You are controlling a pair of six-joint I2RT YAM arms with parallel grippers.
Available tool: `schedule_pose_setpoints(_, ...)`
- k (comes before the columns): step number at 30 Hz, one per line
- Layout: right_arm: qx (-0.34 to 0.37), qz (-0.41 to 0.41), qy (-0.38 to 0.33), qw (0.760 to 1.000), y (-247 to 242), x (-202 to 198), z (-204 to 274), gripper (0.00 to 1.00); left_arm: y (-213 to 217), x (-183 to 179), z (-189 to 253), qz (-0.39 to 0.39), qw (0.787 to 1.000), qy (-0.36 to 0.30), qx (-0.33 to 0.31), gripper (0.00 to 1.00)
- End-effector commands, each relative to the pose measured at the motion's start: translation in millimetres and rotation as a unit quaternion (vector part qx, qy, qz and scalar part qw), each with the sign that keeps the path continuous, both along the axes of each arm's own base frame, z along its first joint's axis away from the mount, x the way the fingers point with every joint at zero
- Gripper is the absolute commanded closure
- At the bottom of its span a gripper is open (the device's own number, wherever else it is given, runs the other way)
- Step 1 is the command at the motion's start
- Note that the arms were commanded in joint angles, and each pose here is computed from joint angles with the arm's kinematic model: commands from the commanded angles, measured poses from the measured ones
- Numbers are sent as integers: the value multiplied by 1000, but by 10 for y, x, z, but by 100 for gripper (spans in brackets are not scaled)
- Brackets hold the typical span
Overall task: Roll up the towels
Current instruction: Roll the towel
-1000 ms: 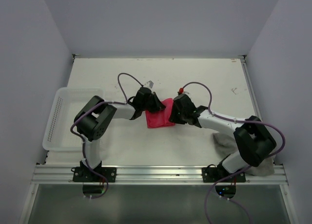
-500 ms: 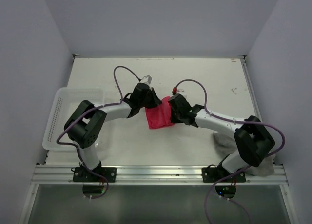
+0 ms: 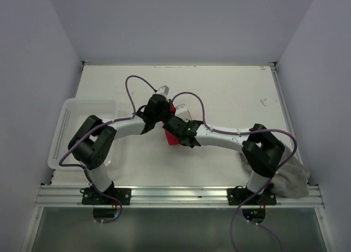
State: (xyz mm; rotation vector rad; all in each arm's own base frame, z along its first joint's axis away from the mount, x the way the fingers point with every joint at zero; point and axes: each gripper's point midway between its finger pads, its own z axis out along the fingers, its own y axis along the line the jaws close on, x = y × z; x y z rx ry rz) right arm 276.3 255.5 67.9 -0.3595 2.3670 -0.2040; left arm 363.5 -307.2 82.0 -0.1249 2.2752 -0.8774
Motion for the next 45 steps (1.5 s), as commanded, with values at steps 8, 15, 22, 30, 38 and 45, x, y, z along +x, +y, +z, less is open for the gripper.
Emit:
schedule_pose_setpoints(8, -28, -16, -34, 999, 88, 40, 5, 100, -69, -75, 396, -8, 997, -30, -75, 88)
schedule_pose_setpoints(15, -17, -15, -23, 999, 156, 27, -52, 100, -87, -167, 434, -18, 994, -32, -99, 88)
schedule_pose_setpoints(22, 6, -16, -11, 1000, 243, 15, -109, 100, -167, -195, 315, -37, 993, -21, -110, 89)
schedule_pose_setpoints(30, 35, -24, -3, 999, 224, 45, -66, 100, -134, -201, -244, -33, 997, 20, -64, 91)
schedule_pose_setpoints(38, 62, -39, 4, 997, 57, 42, 73, 81, -37, -209, -544, -21, 999, 40, -26, 91)
schedule_pose_setpoints(45, 138, -38, 9, 990, 18, 11, 349, 56, 2, -160, -553, -16, 999, 34, -7, 91)
